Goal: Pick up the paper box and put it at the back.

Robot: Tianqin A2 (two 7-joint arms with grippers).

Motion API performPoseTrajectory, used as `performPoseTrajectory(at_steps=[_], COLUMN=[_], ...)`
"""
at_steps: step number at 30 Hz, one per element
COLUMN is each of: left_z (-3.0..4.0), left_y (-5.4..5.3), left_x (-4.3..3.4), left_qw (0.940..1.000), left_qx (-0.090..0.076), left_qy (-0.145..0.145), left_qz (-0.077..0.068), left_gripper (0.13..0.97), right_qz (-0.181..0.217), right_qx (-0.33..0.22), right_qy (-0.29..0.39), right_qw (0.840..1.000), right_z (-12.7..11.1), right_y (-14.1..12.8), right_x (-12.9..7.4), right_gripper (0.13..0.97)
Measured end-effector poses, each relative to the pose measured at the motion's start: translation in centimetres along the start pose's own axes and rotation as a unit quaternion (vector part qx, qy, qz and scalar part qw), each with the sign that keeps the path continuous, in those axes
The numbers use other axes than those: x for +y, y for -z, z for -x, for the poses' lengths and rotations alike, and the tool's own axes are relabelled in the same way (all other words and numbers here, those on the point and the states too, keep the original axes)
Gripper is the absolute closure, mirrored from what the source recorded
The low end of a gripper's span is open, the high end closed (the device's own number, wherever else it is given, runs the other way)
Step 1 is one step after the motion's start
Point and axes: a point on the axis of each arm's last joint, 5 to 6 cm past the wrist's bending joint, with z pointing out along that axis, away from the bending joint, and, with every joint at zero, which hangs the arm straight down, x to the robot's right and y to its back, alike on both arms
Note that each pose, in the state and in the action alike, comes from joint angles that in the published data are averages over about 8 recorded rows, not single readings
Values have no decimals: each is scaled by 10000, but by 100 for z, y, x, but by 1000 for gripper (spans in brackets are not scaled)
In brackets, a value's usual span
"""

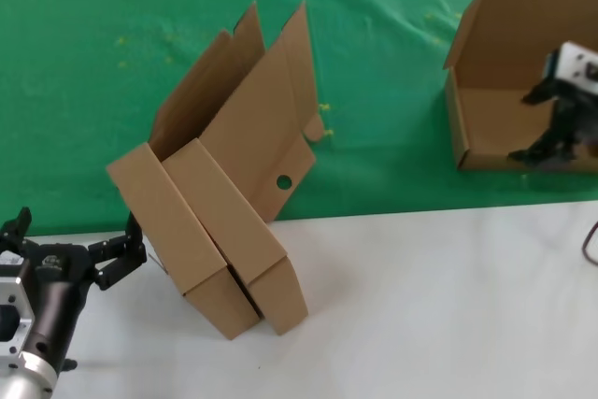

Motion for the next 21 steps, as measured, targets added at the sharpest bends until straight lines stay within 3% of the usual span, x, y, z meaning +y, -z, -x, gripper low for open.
performPoseTrajectory(at_steps=[8,13,16,21], left_z=[0,0,0,0], left_y=[0,0,0,0], left_x=[0,0,0,0], left_qw=[10000,10000,10000,10000], left_qx=[0,0,0,0], left_qy=[0,0,0,0], left_qz=[0,0,0,0], left_gripper=[132,132,132,132], right_qz=[-452,-1355,-2244,-3847], right_qx=[73,128,124,113], right_qy=[-509,-1207,-1728,-2495], right_qw=[9977,9833,9590,8886], right_z=[-261,-352,-325,-120], right_y=[481,795,911,941], right_x=[357,576,686,857], right_gripper=[450,348,297,212])
